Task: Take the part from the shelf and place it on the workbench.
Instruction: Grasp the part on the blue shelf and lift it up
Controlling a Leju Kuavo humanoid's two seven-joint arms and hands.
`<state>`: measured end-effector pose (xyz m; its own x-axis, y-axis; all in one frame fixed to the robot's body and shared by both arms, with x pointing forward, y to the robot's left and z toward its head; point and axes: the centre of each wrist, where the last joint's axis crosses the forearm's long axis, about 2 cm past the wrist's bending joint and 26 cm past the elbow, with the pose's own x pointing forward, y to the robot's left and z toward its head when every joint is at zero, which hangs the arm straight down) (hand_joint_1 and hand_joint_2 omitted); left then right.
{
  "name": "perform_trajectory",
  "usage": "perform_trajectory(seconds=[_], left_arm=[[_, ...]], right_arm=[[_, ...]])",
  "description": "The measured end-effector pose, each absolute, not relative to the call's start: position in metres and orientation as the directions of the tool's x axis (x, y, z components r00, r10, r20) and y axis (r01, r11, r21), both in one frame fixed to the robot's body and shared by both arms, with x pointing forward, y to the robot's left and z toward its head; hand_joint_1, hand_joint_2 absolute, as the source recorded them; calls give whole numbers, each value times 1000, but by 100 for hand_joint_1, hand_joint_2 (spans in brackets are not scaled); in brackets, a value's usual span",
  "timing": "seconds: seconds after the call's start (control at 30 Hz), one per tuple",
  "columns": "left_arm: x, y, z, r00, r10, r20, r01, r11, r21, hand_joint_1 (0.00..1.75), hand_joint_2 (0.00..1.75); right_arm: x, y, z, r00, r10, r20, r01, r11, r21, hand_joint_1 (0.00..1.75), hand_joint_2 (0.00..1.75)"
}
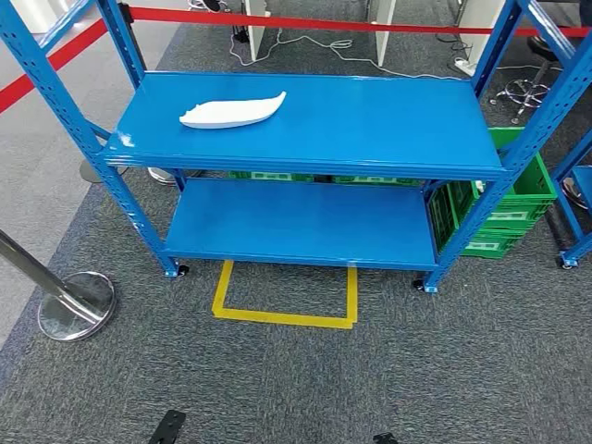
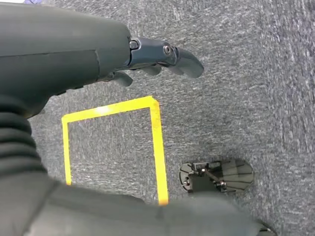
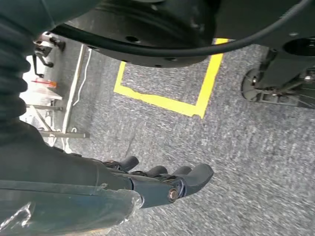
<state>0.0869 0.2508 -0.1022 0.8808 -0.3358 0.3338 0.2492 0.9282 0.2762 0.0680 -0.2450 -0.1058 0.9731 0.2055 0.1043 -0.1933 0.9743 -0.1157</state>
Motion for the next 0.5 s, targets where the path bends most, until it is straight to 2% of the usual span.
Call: perform_trajectory(seconds=[0.07,0.2,0.33,0.5], left_arm=[[87,251,-102,881,-335,334,248,928,277,0,175],[87,251,-102,881,-333,335,246,929,278,0,0],[86,251,-102,883,-312,350,221,935,276,0,175],[78,252,-104,872,-240,427,138,957,256,0,175]], right_arm=[[69,-245,-106,973,206,107,-193,974,-116,0,175],[73,-245,-105,971,206,118,-192,974,-119,0,175],[77,-246,-104,969,212,124,-197,973,-123,0,175],[78,-246,-104,967,222,123,-206,970,-130,0,175]])
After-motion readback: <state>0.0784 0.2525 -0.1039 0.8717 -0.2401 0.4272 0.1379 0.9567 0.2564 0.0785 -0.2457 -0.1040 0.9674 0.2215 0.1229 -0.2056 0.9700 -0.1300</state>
